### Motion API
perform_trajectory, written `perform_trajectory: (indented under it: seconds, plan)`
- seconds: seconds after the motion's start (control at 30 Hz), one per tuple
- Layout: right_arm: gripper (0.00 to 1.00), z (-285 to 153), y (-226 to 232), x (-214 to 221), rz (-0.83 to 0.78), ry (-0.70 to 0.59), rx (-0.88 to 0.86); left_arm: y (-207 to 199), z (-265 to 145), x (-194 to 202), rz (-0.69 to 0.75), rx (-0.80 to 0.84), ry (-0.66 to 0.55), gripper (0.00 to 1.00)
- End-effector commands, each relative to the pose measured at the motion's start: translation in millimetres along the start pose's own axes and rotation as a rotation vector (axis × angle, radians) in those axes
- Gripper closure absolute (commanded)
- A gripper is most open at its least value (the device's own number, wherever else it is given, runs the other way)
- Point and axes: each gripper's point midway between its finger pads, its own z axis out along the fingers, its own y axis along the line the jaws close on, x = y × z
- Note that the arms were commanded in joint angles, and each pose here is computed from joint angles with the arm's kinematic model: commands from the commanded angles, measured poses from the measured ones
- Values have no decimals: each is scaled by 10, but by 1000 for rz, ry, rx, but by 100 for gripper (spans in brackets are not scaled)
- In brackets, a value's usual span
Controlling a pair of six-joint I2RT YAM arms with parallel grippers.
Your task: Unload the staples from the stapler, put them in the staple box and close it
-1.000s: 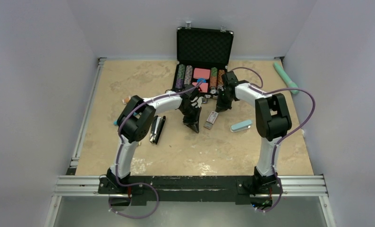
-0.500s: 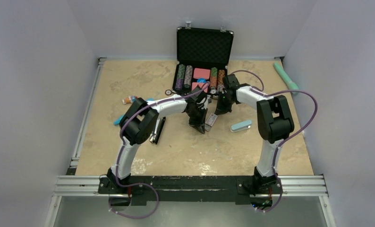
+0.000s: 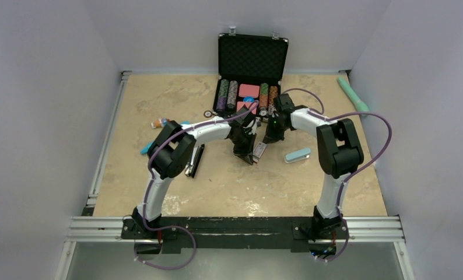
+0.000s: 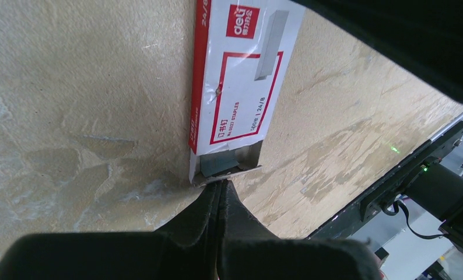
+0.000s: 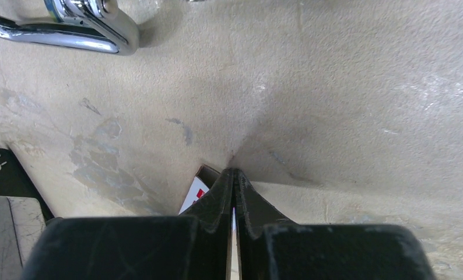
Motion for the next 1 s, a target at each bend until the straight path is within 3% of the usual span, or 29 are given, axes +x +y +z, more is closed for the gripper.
perform_trajectory:
  seconds: [0.0, 0.97]
  plan:
    - [96, 60, -104, 289, -4, 80, 38, 114, -13, -104, 17, -61, -64, 100]
    - [99, 170, -185, 620, -52, 200, 93, 136, -27, -101, 24, -71, -73, 100]
